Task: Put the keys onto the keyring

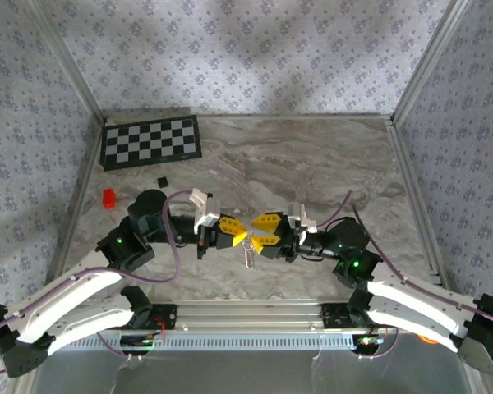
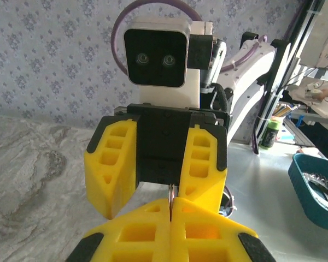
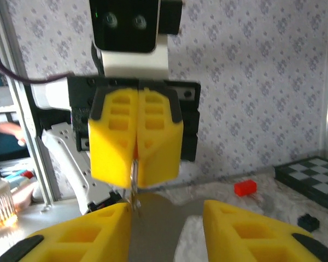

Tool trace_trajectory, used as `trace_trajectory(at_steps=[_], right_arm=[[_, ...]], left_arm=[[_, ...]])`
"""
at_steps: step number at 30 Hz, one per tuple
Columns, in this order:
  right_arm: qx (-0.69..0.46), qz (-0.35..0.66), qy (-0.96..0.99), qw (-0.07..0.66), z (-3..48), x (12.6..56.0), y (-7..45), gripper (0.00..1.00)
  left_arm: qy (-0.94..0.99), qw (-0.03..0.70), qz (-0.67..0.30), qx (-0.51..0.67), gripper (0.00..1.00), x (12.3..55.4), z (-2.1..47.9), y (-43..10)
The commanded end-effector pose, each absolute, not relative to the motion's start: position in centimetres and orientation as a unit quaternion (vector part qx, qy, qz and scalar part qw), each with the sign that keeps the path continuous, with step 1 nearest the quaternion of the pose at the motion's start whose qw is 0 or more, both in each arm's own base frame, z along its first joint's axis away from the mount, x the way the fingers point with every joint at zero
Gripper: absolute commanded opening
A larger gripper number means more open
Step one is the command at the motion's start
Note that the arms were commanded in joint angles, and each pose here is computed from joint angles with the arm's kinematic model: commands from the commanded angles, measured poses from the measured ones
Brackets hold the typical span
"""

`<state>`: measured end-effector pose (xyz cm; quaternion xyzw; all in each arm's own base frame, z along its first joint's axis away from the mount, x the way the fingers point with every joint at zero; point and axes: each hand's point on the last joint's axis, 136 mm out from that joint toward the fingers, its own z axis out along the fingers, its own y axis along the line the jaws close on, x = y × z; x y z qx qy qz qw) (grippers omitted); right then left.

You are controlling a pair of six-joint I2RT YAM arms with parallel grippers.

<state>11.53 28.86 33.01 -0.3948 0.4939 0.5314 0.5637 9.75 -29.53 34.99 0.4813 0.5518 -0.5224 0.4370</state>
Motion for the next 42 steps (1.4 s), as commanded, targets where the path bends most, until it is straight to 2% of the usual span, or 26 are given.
trace_trajectory(at_steps=[1,6,15,25,42], right_arm=[[-0.425,0.481,0.526,0.558,32.3,11.7,28.5,0.42],[-0.472,0.428,0.570,0.519,30.2,11.4,27.9,0.40],[-0.470,0.402,0.581,0.529,30.0,11.1,26.3,0.35],[-0.472,0.401,0.580,0.529,29.8,11.0,26.4,0.33],[-0.479,0.394,0.595,0.511,28.6,11.3,27.0,0.29]], left_arm=[[0.539,0.448,-0.502,0.507,0.00,9.3,36.2,-29.3],[0.573,0.436,-0.460,0.519,0.00,10.3,34.7,-30.0],[0.607,0.405,-0.406,0.550,0.00,10.5,32.9,-31.1],[0.624,0.378,-0.354,0.585,0.00,10.4,30.8,-32.2],[0.619,0.375,-0.326,0.608,0.00,10.1,30.1,-32.6]])
